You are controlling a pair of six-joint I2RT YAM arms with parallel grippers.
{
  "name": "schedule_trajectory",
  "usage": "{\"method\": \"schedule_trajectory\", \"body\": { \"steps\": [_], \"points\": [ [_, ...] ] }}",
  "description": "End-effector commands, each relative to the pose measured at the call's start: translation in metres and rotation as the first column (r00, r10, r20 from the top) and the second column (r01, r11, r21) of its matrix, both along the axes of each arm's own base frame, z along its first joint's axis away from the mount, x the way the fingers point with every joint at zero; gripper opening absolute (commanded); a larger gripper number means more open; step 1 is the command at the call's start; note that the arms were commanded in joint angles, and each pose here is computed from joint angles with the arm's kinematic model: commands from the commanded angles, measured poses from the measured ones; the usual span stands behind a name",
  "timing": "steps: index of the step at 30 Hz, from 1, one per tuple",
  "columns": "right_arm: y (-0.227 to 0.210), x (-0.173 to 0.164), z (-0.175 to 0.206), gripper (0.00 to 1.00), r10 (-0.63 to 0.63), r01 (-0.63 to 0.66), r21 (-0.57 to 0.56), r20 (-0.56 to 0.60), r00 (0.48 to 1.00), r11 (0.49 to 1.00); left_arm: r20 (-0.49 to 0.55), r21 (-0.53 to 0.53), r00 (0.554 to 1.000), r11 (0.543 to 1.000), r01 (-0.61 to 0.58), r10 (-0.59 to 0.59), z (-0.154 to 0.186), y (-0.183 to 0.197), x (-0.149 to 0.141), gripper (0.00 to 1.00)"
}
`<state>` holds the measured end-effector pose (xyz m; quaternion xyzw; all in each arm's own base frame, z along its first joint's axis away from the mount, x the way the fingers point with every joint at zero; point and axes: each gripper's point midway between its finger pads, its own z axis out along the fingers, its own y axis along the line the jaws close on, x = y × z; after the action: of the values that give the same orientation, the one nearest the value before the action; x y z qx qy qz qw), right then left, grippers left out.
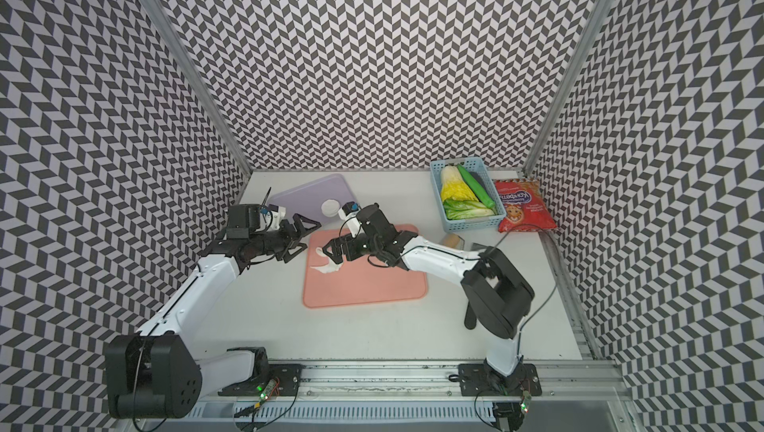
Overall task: Roll out the dumpling wrappers from the dough
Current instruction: Place the dumpling wrapper on the work surface.
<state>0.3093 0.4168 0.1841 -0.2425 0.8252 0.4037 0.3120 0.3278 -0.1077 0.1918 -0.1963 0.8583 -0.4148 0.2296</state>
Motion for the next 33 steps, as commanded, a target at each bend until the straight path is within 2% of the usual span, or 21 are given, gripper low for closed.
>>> {"method": "schedule_trajectory", "body": {
  "steps": [1, 2, 3, 5, 6, 7, 8, 11, 13, 16, 18, 22, 25, 29, 33],
  "points": [
    [-0.042, 0.014, 0.021, 1.0, -0.141, 0.141, 0.023, 0.029, 0.99, 0.99, 0.101, 0.072, 0.995, 0.997, -0.025, 0.018, 0.016, 0.01, 0.008, 1.0],
    [-0.059, 0.023, 0.019, 1.0, -0.222, 0.223, 0.048, -0.027, 0.975, 0.974, 0.112, 0.077, 0.994, 0.997, -0.029, 0.021, 0.017, 0.011, 0.009, 1.0],
    [-0.073, 0.028, 0.013, 1.0, -0.231, 0.241, 0.092, -0.109, 0.967, 0.966, 0.126, 0.082, 0.992, 0.996, -0.033, 0.022, 0.019, 0.011, 0.011, 1.0],
    [-0.085, 0.027, 0.005, 1.0, -0.088, 0.137, 0.187, -0.246, 0.965, 0.973, 0.158, 0.099, 0.987, 0.994, -0.042, 0.026, 0.023, 0.013, 0.016, 1.0],
    [-0.092, 0.029, -0.004, 0.91, -0.066, 0.129, 0.192, -0.304, 0.95, 0.973, 0.172, 0.108, 0.985, 0.993, -0.048, 0.029, 0.025, 0.013, 0.019, 0.98],
    [-0.098, 0.032, -0.011, 0.82, -0.079, 0.137, 0.172, -0.31, 0.948, 0.975, 0.185, 0.112, 0.982, 0.993, -0.046, 0.024, 0.027, 0.012, 0.021, 0.95],
    [-0.103, 0.036, -0.016, 0.78, -0.115, 0.159, 0.133, -0.291, 0.95, 0.978, 0.195, 0.119, 0.981, 0.992, -0.045, 0.021, 0.028, 0.01, 0.024, 0.93],
    [-0.124, 0.051, -0.038, 0.75, -0.265, 0.262, -0.044, -0.211, 0.941, 0.964, 0.229, 0.207, 0.973, 0.977, -0.054, 0.006, 0.029, 0.005, 0.032, 0.88],
    [-0.14, 0.062, -0.061, 0.74, -0.351, 0.317, -0.186, -0.195, 0.916, 0.93, 0.237, 0.27, 0.971, 0.962, -0.05, -0.016, 0.025, -0.006, 0.036, 0.88],
    [-0.15, 0.067, -0.086, 0.63, -0.397, 0.327, -0.309, -0.199, 0.896, 0.893, 0.213, 0.33, 0.975, 0.944, -0.02, -0.054, 0.012, -0.024, 0.04, 0.88],
    [-0.152, 0.069, -0.095, 0.53, -0.409, 0.329, -0.338, -0.201, 0.89, 0.882, 0.189, 0.363, 0.98, 0.932, -0.005, -0.068, 0.002, -0.031, 0.042, 0.88],
    [-0.155, 0.075, -0.104, 0.45, -0.442, 0.35, -0.373, -0.197, 0.875, 0.86, 0.157, 0.379, 0.983, 0.925, 0.025, -0.091, -0.013, -0.041, 0.041, 0.88],
    [-0.154, 0.08, -0.109, 0.44, -0.446, 0.348, -0.388, -0.196, 0.873, 0.853, 0.152, 0.378, 0.983, 0.925, 0.038, -0.103, -0.016, -0.045, 0.039, 0.88],
    [-0.15, 0.082, -0.12, 0.33, -0.437, 0.324, -0.414, -0.215, 0.873, 0.851, 0.142, 0.38, 0.984, 0.924, 0.043, -0.104, -0.02, -0.047, 0.038, 0.88],
    [-0.145, 0.08, -0.127, 0.32, -0.435, 0.309, -0.443, -0.216, 0.874, 0.842, 0.131, 0.382, 0.986, 0.923, 0.048, -0.105, -0.025, -0.046, 0.037, 0.89]
  ]
}}
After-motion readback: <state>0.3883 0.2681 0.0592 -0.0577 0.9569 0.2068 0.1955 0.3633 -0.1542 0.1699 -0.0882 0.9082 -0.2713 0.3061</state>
